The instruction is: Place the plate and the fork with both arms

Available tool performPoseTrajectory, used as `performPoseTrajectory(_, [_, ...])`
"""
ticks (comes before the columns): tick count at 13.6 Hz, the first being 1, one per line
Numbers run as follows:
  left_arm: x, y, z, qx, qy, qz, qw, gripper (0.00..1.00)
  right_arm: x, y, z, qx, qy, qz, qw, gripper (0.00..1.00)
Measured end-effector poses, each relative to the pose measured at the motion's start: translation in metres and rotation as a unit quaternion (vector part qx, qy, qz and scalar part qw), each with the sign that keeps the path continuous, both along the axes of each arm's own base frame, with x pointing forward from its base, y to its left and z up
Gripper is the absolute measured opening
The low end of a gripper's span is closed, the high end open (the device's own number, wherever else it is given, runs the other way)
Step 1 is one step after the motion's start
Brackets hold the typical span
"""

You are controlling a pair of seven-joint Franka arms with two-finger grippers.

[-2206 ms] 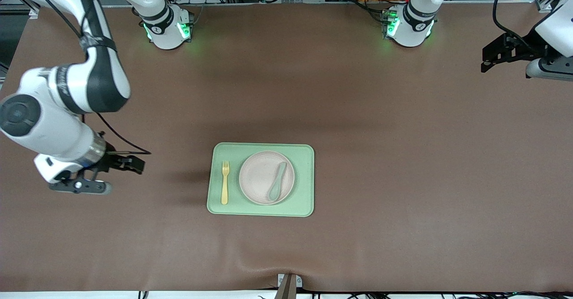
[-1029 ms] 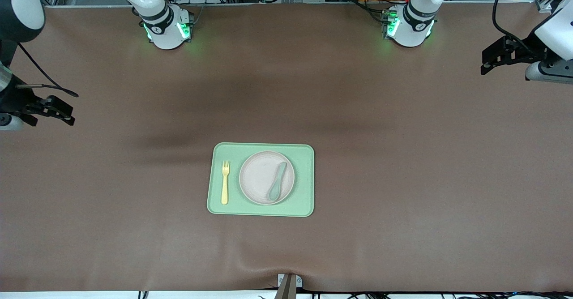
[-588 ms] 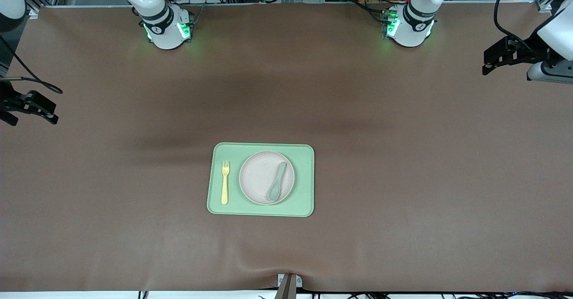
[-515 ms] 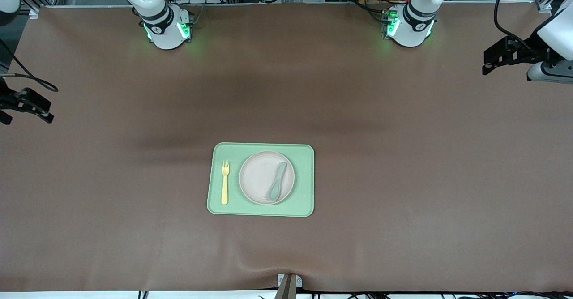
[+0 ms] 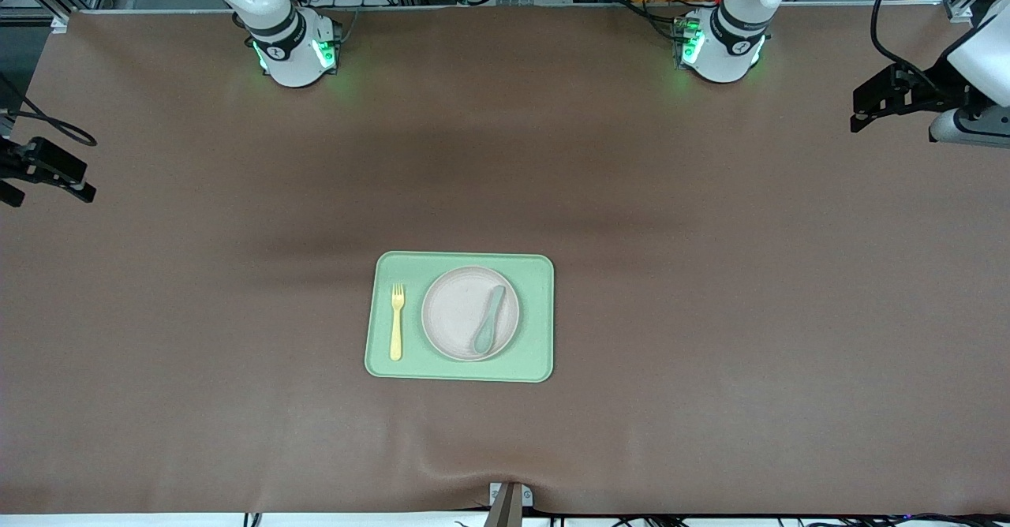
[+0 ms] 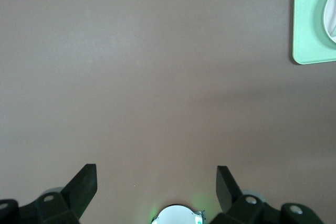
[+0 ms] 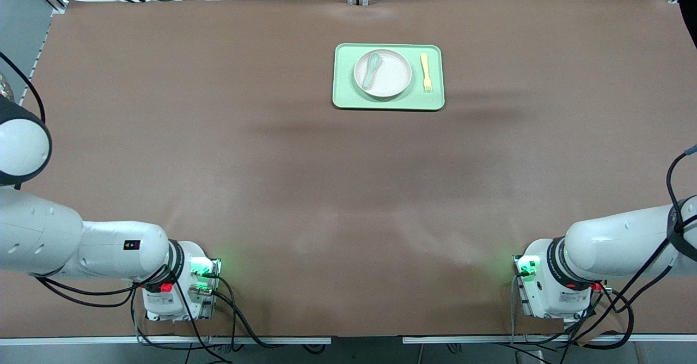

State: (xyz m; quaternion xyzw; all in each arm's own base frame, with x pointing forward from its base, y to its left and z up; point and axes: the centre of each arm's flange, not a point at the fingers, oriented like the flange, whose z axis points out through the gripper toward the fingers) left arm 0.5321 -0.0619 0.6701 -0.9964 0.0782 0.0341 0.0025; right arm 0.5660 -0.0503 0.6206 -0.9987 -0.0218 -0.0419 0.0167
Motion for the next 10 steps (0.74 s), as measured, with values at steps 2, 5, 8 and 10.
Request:
performPoseTrajectory(2, [0.0, 0.0001, 0.0, 0.0, 0.0, 0.0, 1.0, 1.0, 0.0005, 0.0066, -0.0019, 0.001, 0.005, 0.002, 1.0, 1.0])
performPoseTrajectory(5, [0.0, 0.0001, 0.0, 0.0, 0.0, 0.0, 1.0, 1.0, 0.0004, 0.0102, -0.0005, 0.001, 0.006, 0.001, 1.0, 1.0])
performPoseTrajectory(8, [0.0, 0.0004, 0.0, 0.0, 0.0, 0.0, 1.0, 1.0, 0.0001, 0.0103, -0.0008, 0.001, 0.008, 0.0, 1.0, 1.0])
performPoseTrajectory(10, [0.0002, 0.0014, 0.0, 0.0, 0.0, 0.001, 1.0, 1.0, 0.0, 0.0103, -0.0009, 0.001, 0.008, 0.0, 1.0, 1.0])
